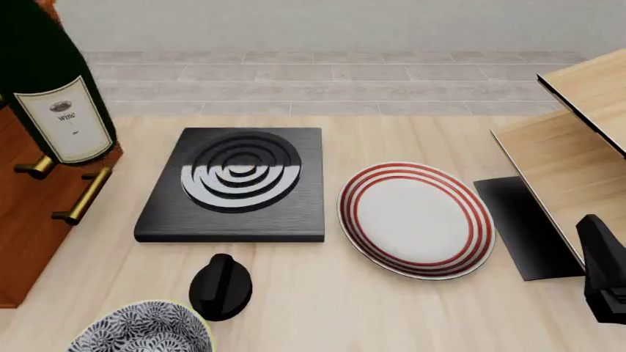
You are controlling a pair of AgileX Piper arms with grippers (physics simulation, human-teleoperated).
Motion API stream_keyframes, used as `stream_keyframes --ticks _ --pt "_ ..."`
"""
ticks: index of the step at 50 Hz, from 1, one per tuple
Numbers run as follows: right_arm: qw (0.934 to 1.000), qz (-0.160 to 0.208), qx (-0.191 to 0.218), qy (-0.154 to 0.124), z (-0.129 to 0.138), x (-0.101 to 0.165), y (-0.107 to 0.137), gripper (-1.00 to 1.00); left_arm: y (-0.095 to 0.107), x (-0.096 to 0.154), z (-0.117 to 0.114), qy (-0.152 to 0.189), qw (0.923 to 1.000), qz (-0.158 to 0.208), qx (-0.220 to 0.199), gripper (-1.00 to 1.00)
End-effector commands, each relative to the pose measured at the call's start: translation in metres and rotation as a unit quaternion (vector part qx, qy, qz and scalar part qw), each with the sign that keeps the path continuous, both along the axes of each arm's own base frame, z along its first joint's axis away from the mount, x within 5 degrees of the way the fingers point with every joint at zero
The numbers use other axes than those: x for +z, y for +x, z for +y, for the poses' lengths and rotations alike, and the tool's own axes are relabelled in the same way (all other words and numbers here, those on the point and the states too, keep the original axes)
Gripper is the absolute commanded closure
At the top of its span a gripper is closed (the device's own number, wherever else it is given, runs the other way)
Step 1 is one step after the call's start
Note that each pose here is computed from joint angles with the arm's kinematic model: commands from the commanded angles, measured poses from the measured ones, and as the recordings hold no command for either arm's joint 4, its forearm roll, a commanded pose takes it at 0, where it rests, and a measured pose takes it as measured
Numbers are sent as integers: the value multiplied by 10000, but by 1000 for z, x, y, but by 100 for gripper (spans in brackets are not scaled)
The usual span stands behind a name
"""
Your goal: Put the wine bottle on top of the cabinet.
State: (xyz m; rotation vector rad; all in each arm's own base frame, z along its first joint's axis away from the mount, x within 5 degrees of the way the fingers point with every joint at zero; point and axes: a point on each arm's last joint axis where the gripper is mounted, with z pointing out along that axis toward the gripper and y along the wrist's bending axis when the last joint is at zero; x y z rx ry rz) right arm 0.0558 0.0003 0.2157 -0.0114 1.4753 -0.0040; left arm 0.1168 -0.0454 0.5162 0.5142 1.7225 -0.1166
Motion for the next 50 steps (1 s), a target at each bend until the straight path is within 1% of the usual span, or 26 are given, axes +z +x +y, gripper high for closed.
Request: stream_keyframes --ticks 1,3,9,14,22,23,25,29,31,35,43,46,50 --pt "10000 0 0 0 0 0 0 -100 -9 6 8 28 9998 -108 163 100" --pt "10000 1 0 0 0 0 0 -100 -9 4 9 47 9997 -101 204 100" --pt "10000 0 0 0 0 0 0 -100 -11 14 11 104 9995 -123 256 100" --pt "10000 -1 -1 1 0 0 0 -100 -13 16 12 107 9995 -112 270 100" --pt "10000 2 0 0 0 0 0 -100 -12 18 14 213 9992 -65 333 100" --pt "10000 0 0 0 0 0 0 -100 -12 20 15 204 9990 -74 398 100" --pt "10000 -1 0 0 0 0 0 -100 -14 23 16 218 9989 -74 398 100" --pt "10000 0 -1 0 0 0 0 -100 -19 34 18 172 9987 -140 465 100" --pt "10000 0 0 -2 0 0 0 -100 -21 41 20 85 9985 -183 510 100" --pt "10000 1 1 0 0 0 0 -100 -26 51 22 17 9979 -249 594 100" --pt "10000 0 0 -1 0 0 0 -100 -29 56 25 -74 9969 -291 733 100" --pt "10000 0 1 0 0 0 0 -100 -31 62 26 -166 9964 -329 763 100" --pt "10000 1 0 2 0 0 0 -100 -31 70 27 -149 9961 -361 788 100"
